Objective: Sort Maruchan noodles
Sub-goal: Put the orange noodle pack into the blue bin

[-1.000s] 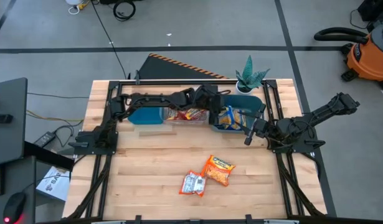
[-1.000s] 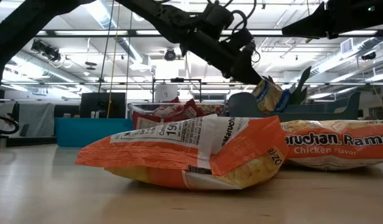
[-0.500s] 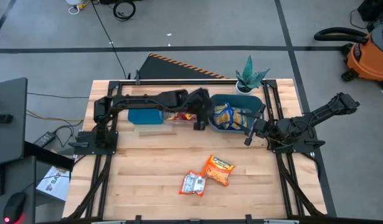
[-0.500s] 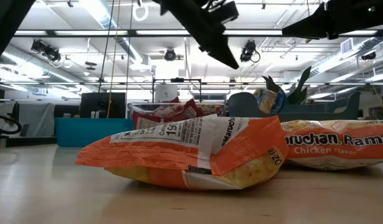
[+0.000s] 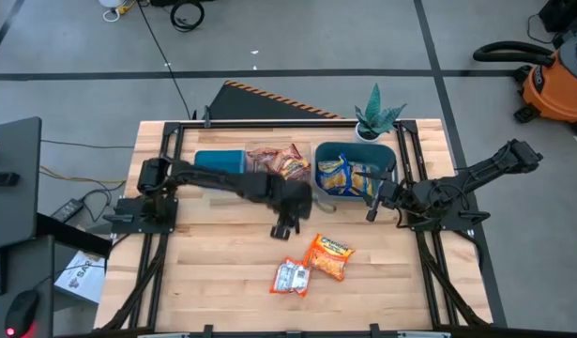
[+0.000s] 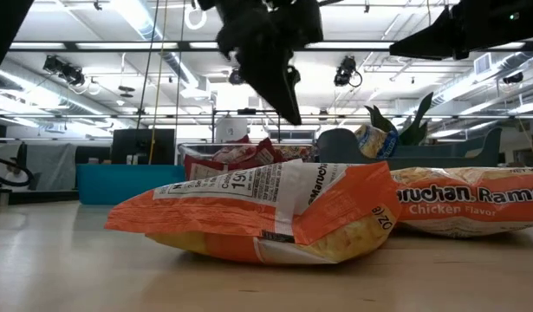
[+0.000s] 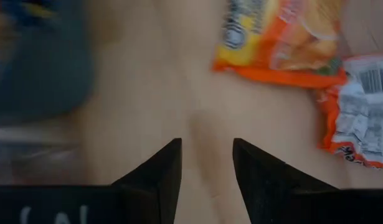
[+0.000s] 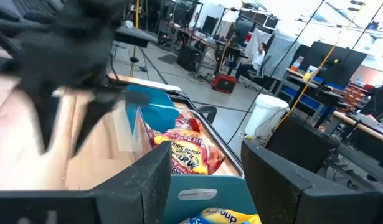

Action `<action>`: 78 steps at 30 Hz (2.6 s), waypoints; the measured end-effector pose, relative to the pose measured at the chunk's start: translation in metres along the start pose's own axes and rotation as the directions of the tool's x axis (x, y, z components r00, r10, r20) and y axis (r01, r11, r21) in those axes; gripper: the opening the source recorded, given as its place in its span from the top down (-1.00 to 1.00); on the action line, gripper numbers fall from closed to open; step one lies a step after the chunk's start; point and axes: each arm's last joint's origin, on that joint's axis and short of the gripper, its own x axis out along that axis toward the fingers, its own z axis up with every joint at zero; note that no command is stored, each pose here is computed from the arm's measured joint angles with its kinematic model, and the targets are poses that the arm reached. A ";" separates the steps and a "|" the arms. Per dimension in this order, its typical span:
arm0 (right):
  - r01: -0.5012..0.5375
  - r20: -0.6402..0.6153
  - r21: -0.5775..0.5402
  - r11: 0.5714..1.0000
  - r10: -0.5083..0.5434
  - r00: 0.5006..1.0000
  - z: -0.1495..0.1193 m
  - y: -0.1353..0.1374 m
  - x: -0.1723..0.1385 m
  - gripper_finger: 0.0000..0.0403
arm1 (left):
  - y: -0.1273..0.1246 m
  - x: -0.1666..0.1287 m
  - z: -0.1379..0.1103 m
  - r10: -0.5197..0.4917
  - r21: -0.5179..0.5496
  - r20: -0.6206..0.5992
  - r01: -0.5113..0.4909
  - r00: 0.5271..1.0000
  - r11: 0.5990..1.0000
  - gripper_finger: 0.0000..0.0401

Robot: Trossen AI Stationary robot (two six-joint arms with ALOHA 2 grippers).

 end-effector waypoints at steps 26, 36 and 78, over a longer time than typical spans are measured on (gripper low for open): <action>0.002 -0.006 0.008 1.000 -0.002 1.000 -0.001 0.001 0.001 0.01 | -0.076 0.045 -0.041 -0.248 -0.014 -0.077 0.247 0.966 0.969 0.26; -0.016 0.004 0.073 0.997 0.016 1.000 -0.001 0.000 0.003 0.01 | -0.098 0.046 -0.029 -0.287 -0.008 0.050 0.288 0.957 0.958 0.26; -0.177 -0.027 -0.052 0.983 0.176 0.984 -0.008 0.007 0.003 0.01 | -0.143 0.065 -0.035 -0.047 -0.148 0.006 0.047 0.999 0.988 0.50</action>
